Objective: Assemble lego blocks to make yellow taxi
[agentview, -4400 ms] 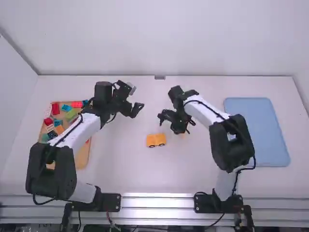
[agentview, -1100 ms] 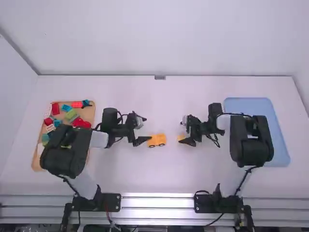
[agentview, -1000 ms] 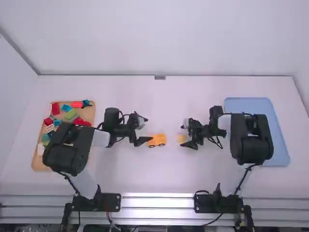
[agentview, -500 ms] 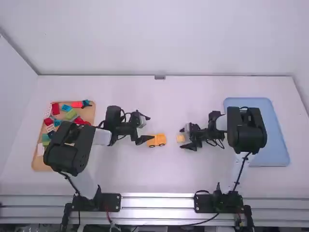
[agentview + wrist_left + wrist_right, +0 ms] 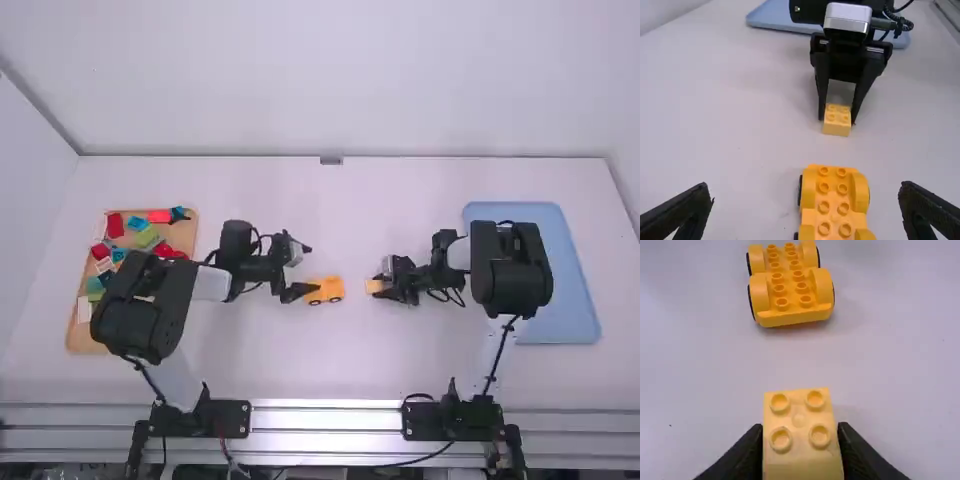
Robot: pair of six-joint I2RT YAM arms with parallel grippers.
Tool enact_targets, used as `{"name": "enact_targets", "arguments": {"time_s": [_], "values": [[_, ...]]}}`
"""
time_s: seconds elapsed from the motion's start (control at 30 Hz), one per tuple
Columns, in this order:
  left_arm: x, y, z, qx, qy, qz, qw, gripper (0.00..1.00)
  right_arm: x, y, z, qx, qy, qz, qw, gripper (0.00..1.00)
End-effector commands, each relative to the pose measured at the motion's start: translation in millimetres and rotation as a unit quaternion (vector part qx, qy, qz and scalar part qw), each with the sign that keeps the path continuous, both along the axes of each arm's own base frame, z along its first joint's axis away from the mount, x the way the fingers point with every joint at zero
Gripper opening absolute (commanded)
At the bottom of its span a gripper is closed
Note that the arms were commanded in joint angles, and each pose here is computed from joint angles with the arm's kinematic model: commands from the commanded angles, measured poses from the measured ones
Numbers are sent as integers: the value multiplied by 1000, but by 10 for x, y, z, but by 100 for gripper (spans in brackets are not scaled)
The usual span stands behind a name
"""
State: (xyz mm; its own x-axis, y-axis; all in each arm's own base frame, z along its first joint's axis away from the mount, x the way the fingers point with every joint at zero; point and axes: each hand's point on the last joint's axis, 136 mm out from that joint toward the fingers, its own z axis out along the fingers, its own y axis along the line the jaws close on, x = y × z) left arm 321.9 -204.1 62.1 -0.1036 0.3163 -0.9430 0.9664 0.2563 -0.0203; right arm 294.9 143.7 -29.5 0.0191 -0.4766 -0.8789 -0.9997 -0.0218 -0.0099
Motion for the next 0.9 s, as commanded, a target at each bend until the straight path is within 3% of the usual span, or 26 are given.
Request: {"name": "enact_targets", "arguments": {"time_s": [0.0,0.2,0.37,0.5,0.87], "values": [[-29,-45,4,-4,9,-10,1000,99,32,-17,-38,-5,-1,0,1000,35],[-94,-39,-83,6,29,-13,999,99,60,-17,39,5,1,-3,1000,28],[-107,-140,-391,68,26,-2,997,99,83,-56,427,9,21,5,1000,13],[-50,-163,-585,135,13,30,990,99,75,-52,679,-8,8,31,999,12],[-209,-89,-707,148,-6,14,989,99,27,227,795,-7,-3,62,998,12]]}}
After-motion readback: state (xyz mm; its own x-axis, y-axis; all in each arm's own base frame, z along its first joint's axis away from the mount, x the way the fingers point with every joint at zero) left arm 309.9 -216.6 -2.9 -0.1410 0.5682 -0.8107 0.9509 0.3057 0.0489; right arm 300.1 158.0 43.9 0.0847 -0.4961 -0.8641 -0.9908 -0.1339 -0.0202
